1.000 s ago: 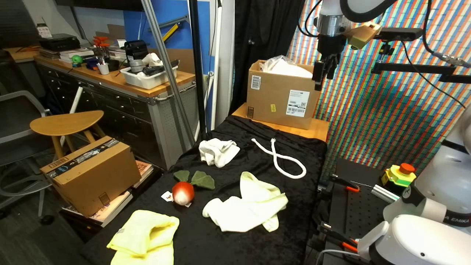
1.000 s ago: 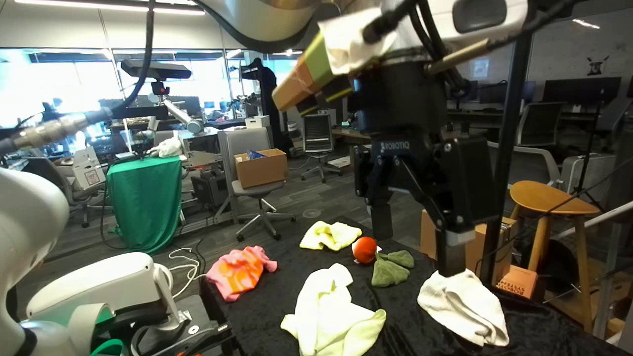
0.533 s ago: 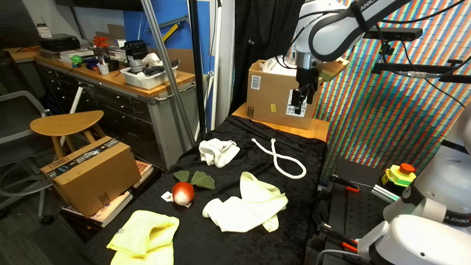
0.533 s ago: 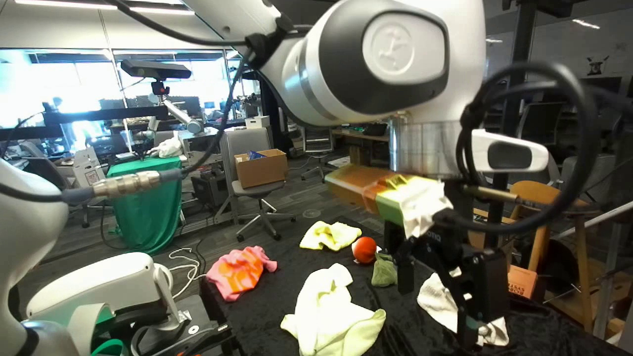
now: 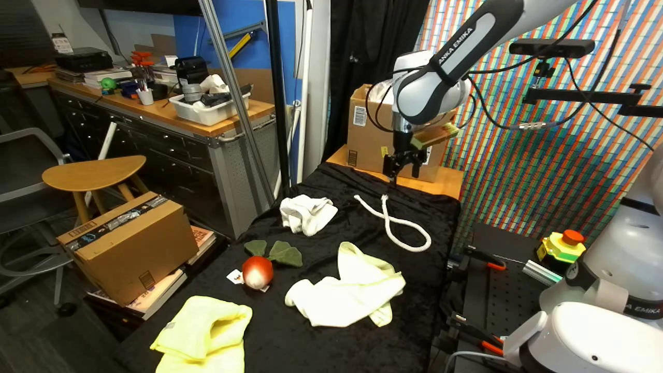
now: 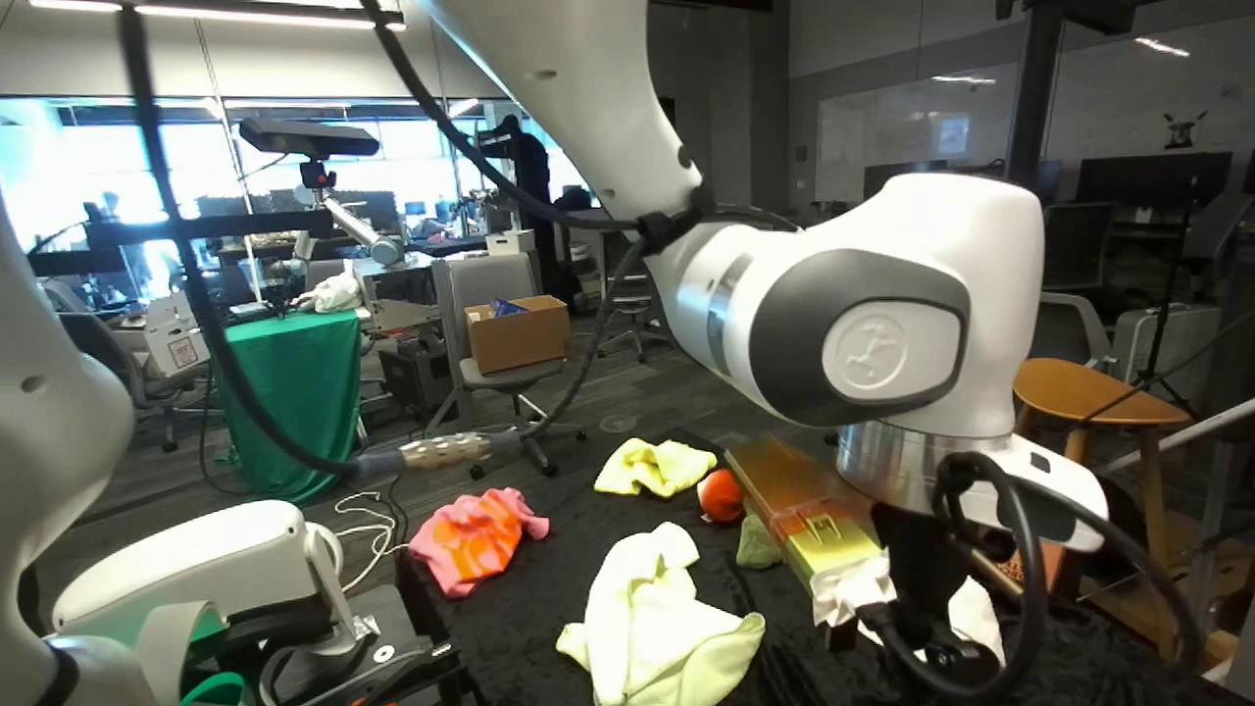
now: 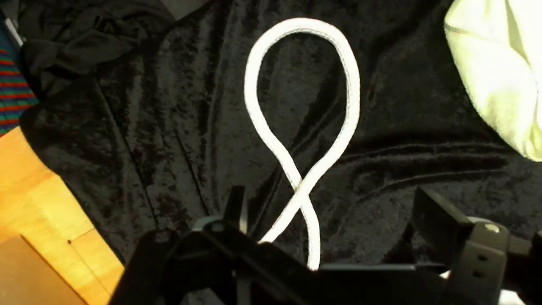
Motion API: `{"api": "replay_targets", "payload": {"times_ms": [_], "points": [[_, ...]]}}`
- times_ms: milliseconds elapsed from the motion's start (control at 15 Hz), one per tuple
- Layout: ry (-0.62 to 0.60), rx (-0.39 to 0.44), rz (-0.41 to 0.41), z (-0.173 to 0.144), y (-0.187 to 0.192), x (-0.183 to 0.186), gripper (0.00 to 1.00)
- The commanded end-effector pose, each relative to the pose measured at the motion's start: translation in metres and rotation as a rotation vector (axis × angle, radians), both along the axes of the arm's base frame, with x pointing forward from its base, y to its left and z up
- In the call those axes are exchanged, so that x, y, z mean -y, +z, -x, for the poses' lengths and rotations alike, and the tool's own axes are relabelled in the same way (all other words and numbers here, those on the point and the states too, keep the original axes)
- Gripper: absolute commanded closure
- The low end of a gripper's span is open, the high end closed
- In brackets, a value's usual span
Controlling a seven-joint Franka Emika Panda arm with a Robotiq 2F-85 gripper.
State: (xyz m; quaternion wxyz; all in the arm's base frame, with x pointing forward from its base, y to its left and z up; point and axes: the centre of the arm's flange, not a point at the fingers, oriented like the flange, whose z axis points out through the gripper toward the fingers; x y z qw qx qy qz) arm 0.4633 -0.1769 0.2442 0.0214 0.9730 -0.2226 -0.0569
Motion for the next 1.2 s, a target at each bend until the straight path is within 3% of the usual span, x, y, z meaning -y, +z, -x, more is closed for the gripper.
{"api": "replay_targets", "payload": {"times_ms": [0, 467, 1133], "points": [[-0.152, -0.001, -0.025, -0.048, -0.028, 0.012, 0.0], [-0.33, -0.015, -0.108, -0.095, -0.074, 0.036, 0.0], [-0.475, -0.11, -0.144, -0.107, -0.138, 0.063, 0.0]]}}
